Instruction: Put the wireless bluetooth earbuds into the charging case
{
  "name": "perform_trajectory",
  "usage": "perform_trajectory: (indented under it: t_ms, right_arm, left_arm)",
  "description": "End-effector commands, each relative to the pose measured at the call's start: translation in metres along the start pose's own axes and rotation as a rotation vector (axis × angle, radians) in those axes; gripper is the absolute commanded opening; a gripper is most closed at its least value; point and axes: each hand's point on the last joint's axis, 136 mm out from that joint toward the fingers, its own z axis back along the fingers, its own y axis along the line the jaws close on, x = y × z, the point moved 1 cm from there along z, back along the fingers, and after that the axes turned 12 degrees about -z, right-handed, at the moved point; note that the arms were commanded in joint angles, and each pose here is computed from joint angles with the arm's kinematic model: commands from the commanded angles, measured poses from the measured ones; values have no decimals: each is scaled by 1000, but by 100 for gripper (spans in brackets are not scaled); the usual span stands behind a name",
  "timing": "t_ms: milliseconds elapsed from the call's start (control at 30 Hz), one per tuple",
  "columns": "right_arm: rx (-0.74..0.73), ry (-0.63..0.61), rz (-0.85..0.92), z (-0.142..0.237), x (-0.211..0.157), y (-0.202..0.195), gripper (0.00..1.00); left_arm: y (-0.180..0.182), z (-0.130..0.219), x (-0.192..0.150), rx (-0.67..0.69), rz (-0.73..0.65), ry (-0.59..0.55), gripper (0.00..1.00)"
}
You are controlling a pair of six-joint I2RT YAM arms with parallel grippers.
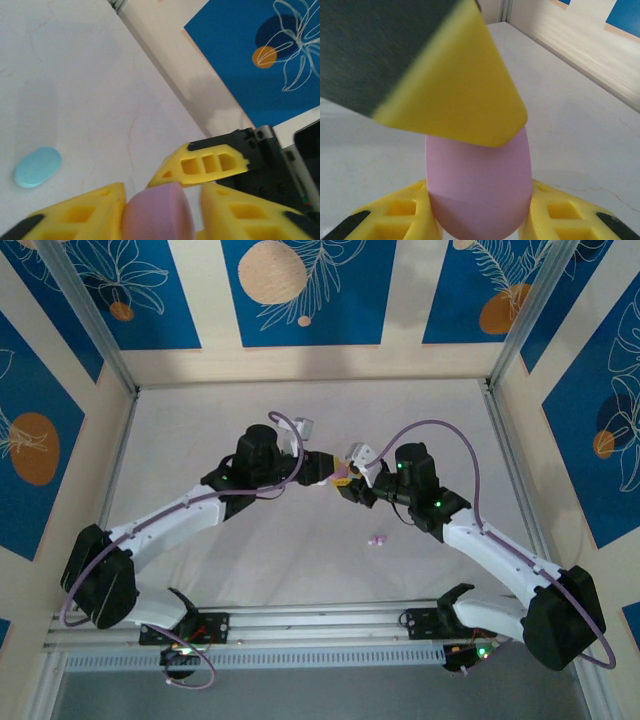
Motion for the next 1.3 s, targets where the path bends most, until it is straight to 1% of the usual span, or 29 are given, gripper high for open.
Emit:
perform_trajectory:
  t_ms: [0, 100, 167, 200, 300, 500, 533, 667, 733, 800, 867, 967, 1133, 1267]
  right_arm:
    - [-42, -54, 31, 5, 12, -2, 36]
    - [-85, -71, 38, 9, 16, -8, 36]
    - [-98, -73, 47, 10, 19, -9, 36]
    - [-97, -72, 51, 11, 20, -9, 36]
    - [-90, -71, 50, 11, 21, -7, 36]
    - [-88, -67, 38, 11, 23, -6, 38]
    - [-82, -67, 36, 11, 24, -5, 38]
    - [-97, -83, 25, 13, 28, -6, 40]
    - [-93, -103, 25, 15, 32, -6, 44]
    - [-26, -136, 46, 20, 34, 4, 50]
    - [47, -190, 87, 27, 35, 14, 56]
    - [69, -266, 135, 37, 36, 14, 60]
    - [76, -258, 163, 42, 36, 4, 60]
    - [52, -297, 158, 45, 47, -4, 60]
  left_arm:
    - [-14, -1, 10, -45, 10, -10, 34]
    - [-19, -2, 11, -68, 30, -1, 32]
    - [-23, -2, 12, -93, 36, 0, 39]
    - [-23, -2, 13, -96, 37, -4, 40]
    - [-23, -2, 15, -92, 37, -10, 36]
    - [-26, -3, 18, -105, 38, -11, 39]
    - [-25, -3, 18, -103, 37, -13, 37]
    - [-22, -4, 18, -83, 64, -12, 22]
    - [-20, -3, 19, -71, 86, -18, 17]
    - [-21, -1, 22, -68, 114, -40, 15]
    - [-25, 3, 28, -87, 143, -74, 13]
    - [-32, 7, 36, -128, 194, -107, 13]
    - [-42, 12, 44, -174, 247, -124, 13]
    - [-44, 16, 45, -177, 257, -122, 12]
